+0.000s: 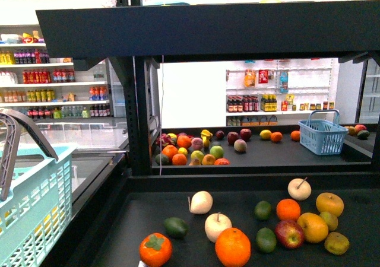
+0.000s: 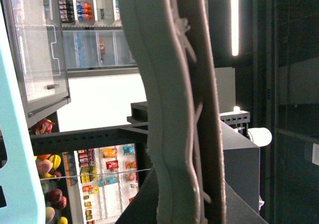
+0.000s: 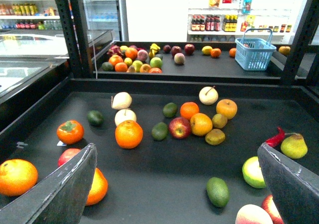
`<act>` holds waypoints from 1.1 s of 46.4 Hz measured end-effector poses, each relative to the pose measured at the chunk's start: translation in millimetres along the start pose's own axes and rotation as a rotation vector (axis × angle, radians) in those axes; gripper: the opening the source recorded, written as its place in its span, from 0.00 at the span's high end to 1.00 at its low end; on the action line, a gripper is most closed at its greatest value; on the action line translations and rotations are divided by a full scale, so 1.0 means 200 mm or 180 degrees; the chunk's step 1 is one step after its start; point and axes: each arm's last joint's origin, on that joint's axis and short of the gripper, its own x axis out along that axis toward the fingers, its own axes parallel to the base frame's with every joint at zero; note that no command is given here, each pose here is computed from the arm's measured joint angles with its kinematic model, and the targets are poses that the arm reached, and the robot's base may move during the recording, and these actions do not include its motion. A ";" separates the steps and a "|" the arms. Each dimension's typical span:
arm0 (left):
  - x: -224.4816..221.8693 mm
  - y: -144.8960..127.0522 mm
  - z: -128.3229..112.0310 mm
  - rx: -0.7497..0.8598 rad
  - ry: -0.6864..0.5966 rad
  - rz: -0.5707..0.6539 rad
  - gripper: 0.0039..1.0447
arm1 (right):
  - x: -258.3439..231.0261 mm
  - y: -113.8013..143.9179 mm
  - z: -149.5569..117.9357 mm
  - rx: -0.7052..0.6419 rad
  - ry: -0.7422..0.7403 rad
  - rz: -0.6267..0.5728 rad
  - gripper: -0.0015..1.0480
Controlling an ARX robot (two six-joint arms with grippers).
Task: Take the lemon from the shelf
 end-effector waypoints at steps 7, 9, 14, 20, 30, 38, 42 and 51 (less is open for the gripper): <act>0.00 0.01 0.03 0.0015 0.0119 0.0034 0.93 | 0.00 0.00 0.00 0.0000 0.0000 0.0001 0.07; 0.00 0.01 0.03 0.0022 0.0152 0.0069 0.93 | 0.00 0.00 0.00 0.0000 0.0000 0.0001 0.07; 0.01 0.01 0.05 0.0037 0.0230 0.0104 0.93 | 0.00 0.00 0.00 0.0000 0.0000 0.0000 0.07; -0.01 0.01 0.05 0.0175 0.0351 0.0153 0.77 | 0.00 0.00 0.00 0.0000 0.0000 0.0000 0.07; -0.06 0.02 0.04 0.0358 0.0446 0.0326 0.37 | 0.00 0.00 0.00 0.0000 0.0000 0.0001 0.07; -0.13 -0.03 0.03 0.0420 0.0499 0.0394 0.10 | 0.00 0.00 0.00 0.0000 0.0000 0.0004 0.07; -0.15 -0.08 0.04 0.0423 0.0473 0.0399 0.07 | 0.00 0.00 0.00 0.0000 0.0000 0.0002 0.07; -0.22 -0.18 0.06 0.0426 0.0400 0.0434 0.07 | 0.00 0.00 0.00 0.0000 0.0000 0.0002 0.07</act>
